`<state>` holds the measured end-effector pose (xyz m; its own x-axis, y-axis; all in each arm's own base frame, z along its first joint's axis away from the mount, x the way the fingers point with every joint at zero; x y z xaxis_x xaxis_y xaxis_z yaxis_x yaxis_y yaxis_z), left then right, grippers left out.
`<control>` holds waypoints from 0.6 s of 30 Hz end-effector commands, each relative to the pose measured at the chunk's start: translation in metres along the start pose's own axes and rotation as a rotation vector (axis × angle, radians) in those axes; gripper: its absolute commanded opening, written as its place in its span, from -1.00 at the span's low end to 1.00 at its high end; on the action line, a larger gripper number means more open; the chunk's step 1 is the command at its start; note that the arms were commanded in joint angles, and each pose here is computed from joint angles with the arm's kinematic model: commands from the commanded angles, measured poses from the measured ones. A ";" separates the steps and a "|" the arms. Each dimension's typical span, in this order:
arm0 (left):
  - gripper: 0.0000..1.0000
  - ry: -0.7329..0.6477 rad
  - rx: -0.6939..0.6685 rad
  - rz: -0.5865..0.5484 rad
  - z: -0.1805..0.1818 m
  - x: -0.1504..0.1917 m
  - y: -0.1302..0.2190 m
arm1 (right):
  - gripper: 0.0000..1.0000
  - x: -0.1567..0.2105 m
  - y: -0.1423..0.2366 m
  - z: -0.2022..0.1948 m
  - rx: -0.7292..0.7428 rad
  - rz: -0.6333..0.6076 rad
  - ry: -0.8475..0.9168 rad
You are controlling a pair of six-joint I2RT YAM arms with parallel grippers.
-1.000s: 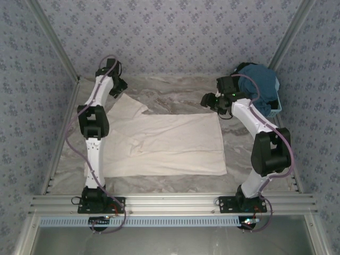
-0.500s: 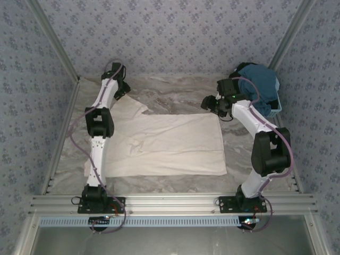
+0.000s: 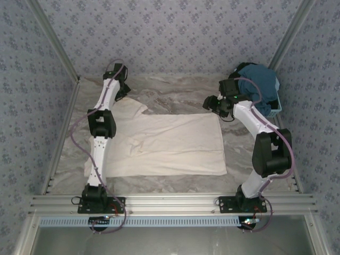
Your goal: Fold and stack the t-shirts
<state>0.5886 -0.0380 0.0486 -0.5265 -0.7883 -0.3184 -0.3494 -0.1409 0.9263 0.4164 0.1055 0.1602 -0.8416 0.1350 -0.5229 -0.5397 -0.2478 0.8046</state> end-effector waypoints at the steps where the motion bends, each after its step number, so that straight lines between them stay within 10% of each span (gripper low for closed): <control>1: -1.00 -0.047 -0.130 0.107 0.027 0.030 -0.001 | 0.16 -0.001 0.000 -0.017 0.083 0.009 -0.033; 18: -1.00 -0.028 0.123 0.079 -0.012 0.003 0.102 | -0.15 -0.007 -0.087 -0.071 0.382 0.148 -0.087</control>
<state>0.5731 -0.0550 0.1260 -0.5408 -0.7934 -0.2795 -0.4070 -0.0440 0.9124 0.4697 0.0693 0.0779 -0.8923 0.1913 -0.4090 -0.4080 0.0465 0.9118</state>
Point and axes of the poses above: each hand's point on the last joint's axis, 136 mm out from that joint toward the fingers, its own y axis back along the fingers, its own z axis along the line the jaws close on, x = y × z, the point moved 2 cm from there along y, back along the fingers, and after that the axes turned 15 degrees about y, right-handed, at the moved point
